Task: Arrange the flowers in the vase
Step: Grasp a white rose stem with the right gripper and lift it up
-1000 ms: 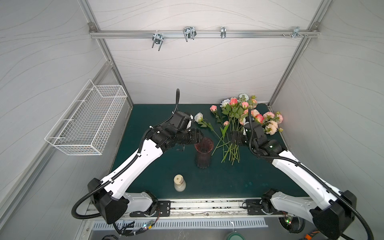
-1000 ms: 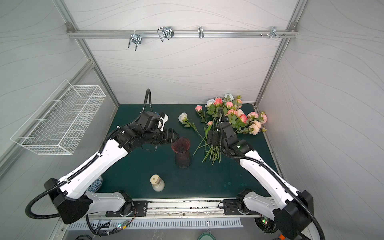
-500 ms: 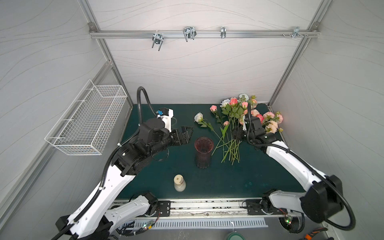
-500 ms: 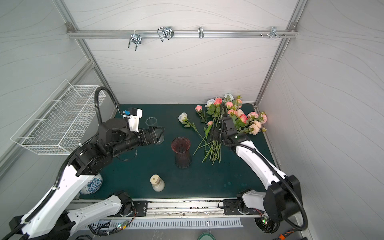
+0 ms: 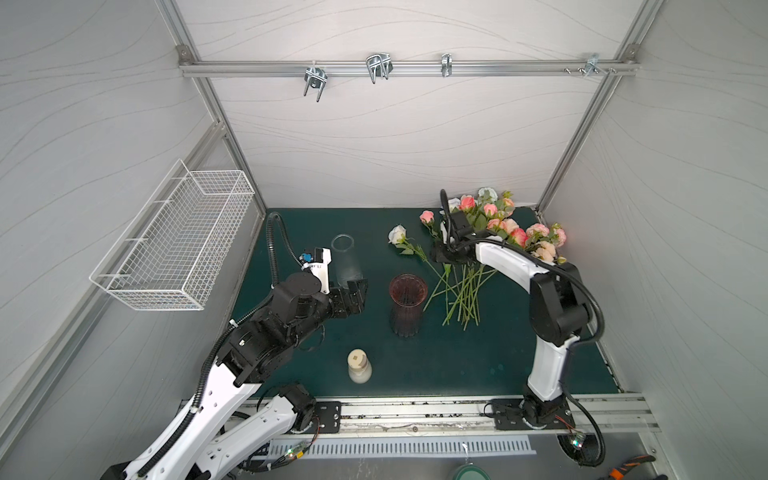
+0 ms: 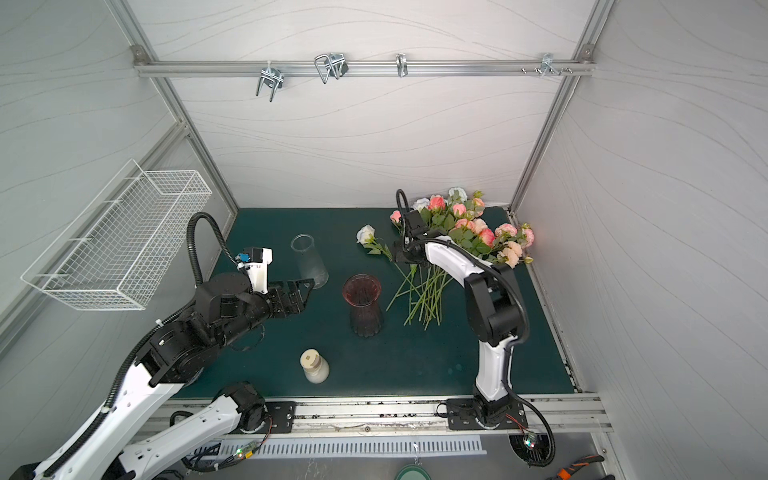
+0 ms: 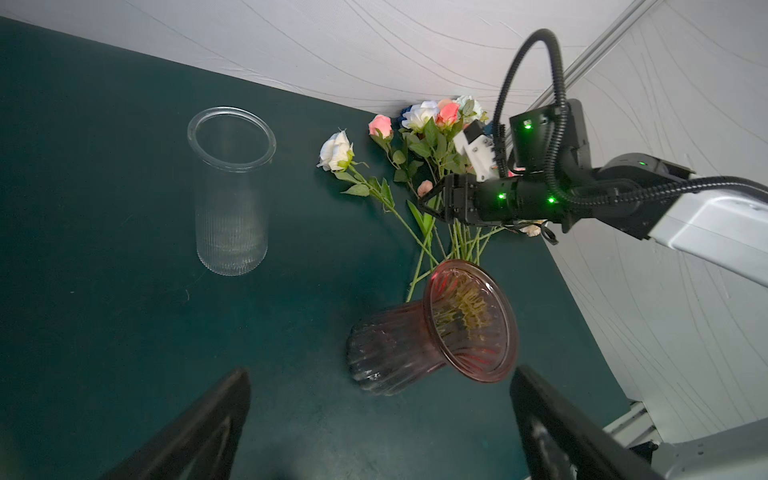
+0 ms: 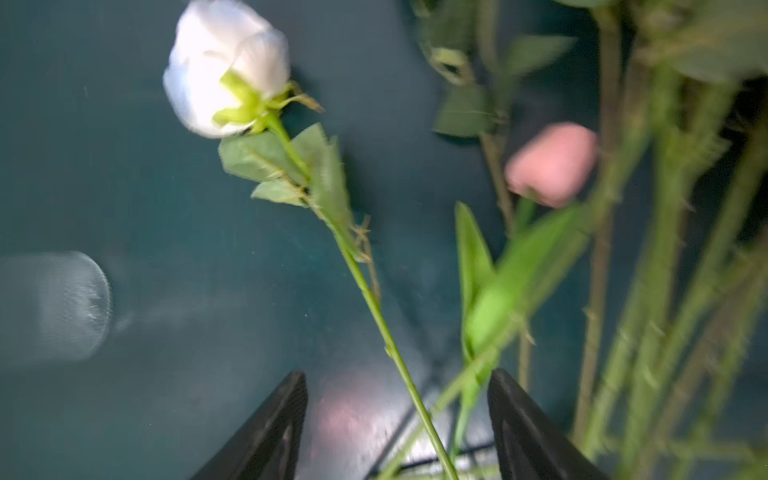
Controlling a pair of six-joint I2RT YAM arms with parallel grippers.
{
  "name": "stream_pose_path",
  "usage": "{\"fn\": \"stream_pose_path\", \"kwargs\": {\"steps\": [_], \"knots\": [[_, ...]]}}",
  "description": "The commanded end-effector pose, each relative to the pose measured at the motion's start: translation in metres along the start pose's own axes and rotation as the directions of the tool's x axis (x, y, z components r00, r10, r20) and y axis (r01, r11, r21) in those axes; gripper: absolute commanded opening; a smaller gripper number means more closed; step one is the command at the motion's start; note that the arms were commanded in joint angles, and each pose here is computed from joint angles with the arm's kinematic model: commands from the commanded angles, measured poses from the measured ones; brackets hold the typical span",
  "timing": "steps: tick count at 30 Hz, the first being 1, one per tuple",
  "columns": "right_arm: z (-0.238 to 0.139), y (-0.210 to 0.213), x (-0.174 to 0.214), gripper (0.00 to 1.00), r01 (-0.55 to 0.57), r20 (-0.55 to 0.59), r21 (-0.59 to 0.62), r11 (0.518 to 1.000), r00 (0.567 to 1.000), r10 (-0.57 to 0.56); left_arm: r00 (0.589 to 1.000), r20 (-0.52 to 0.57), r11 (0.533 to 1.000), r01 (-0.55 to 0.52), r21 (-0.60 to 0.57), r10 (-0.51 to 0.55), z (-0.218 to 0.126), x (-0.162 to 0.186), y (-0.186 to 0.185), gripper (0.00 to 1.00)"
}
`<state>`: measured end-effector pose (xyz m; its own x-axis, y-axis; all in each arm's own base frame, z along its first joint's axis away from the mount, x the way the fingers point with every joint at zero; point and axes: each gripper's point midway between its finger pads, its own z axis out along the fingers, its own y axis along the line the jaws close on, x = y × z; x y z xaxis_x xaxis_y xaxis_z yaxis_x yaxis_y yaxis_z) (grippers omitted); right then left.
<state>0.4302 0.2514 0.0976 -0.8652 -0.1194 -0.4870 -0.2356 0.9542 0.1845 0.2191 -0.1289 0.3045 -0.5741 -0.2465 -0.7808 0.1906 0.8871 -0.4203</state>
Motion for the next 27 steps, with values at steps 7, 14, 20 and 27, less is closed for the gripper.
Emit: {"fn": "stream_pose_path", "kwargs": {"steps": [7, 14, 20, 27], "knots": [[0.035, -0.006, 0.014, 0.8, 0.273, -0.138, 0.161, 0.948, 0.958, -0.252, 1.0, -0.009, 0.999, -0.003, -0.042, 0.002, 0.003, -0.001, 0.005, 0.99], [0.06, -0.006, 0.025, 0.65, 0.309, -0.193, 0.137, 0.941, 0.94, -0.28, 1.0, -0.01, 0.999, 0.011, -0.042, -0.011, 0.003, 0.002, 0.006, 0.99], [0.064, 0.0, 0.024, 0.42, 0.325, -0.174, 0.111, 0.939, 0.937, -0.304, 0.999, -0.001, 0.999, 0.035, -0.042, -0.035, 0.005, 0.004, 0.008, 0.99], [0.037, -0.001, -0.006, 0.16, 0.325, 0.031, 0.164, 0.932, 0.942, -0.334, 0.999, 0.003, 0.998, 0.045, -0.041, -0.045, 0.005, 0.005, 0.009, 0.99]]}}
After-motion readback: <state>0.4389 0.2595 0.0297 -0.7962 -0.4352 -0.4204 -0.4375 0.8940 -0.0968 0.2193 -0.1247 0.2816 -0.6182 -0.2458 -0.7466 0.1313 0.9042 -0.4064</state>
